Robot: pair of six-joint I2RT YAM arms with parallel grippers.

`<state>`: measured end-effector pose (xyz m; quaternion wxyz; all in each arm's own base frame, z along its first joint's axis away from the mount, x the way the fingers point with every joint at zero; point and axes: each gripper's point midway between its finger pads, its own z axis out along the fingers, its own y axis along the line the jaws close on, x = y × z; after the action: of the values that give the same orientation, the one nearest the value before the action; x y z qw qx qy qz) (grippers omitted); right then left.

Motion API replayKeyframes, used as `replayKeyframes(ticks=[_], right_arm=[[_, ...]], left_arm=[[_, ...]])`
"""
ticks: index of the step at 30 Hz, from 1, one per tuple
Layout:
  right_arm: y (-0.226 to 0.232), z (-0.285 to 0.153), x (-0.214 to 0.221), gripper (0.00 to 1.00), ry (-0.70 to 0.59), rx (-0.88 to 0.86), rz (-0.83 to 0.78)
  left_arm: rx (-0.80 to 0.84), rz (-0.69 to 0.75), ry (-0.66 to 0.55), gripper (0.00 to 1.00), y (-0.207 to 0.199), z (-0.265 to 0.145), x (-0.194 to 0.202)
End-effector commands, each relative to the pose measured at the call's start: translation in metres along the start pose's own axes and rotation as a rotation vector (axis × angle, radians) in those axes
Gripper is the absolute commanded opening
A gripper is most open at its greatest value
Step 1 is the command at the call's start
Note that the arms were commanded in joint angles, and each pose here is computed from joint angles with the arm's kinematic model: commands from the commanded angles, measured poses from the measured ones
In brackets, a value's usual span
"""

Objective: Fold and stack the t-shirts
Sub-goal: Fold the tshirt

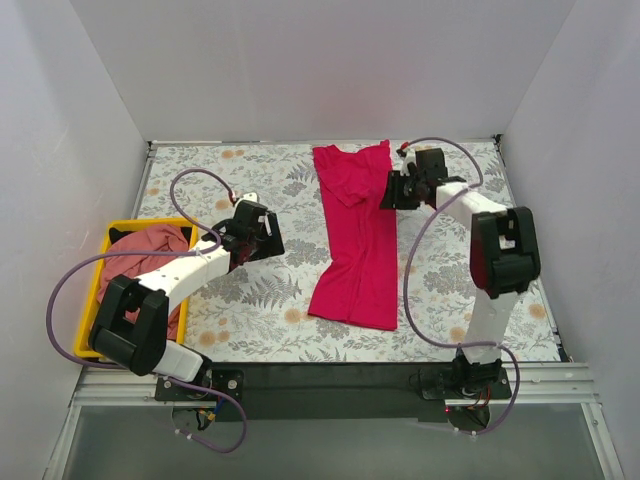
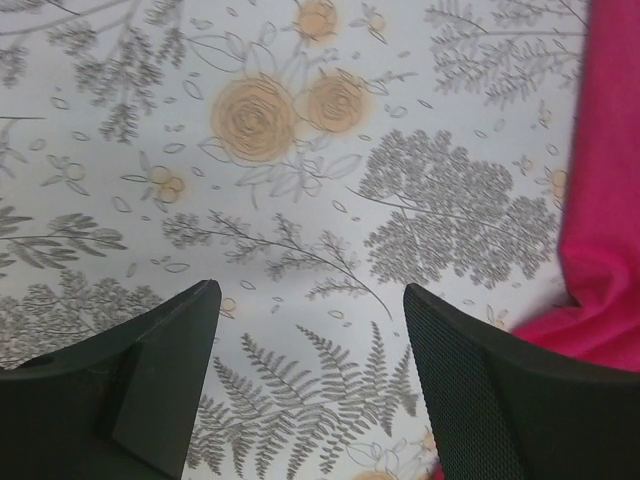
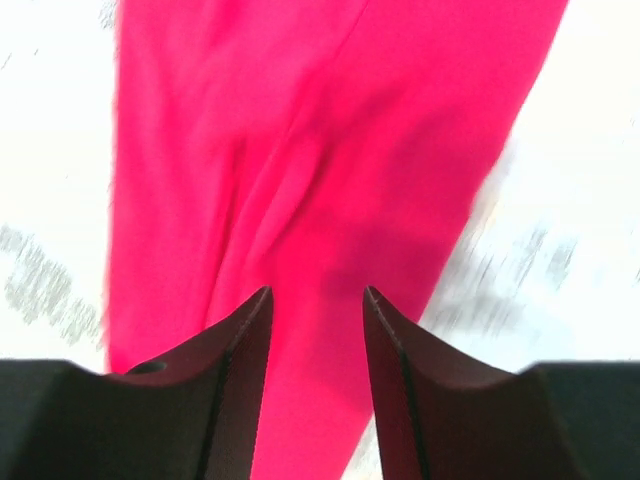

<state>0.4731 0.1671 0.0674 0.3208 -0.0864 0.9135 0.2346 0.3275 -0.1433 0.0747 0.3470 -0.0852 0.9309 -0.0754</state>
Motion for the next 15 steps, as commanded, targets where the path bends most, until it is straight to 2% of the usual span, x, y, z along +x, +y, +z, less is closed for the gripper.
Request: replayKeyframes(ticks=[1,2,3,6,7,11,15], right_arm=[[0.034,-0.049,0.031,0.47,0.017,0.01,-0.014],[0.044,-0.067,0.039,0.46,0.014,0.012,-0.014],[0.043,-0.071,0.07,0.43,0.068,0.024,0.007],[0.065,-0.095,0.102,0.35,0.111,0.01,-0.013],[0.07,-0.098,0.127,0.34,0.162,0.012,-0.028],[0.088,-0.117,0.172,0.33,0.233,-0.014,-0.06],[0.093,-0.123,0.216,0.33,0.323,-0.036,-0.059]], left_arm=[[0.175,-0.009,0.08,0.73,-0.033,-0.015,0.012],[0.263,-0.024,0.137,0.73,-0.055,-0.026,0.021],[0.282,-0.026,0.176,0.73,-0.06,-0.031,0.029],[0.352,-0.015,0.265,0.69,-0.092,-0.05,0.051],[0.351,-0.006,0.299,0.67,-0.096,-0.056,0.059],[0.378,0.052,0.399,0.6,-0.122,-0.072,0.087],[0.396,0.058,0.471,0.58,-0.136,-0.077,0.099]])
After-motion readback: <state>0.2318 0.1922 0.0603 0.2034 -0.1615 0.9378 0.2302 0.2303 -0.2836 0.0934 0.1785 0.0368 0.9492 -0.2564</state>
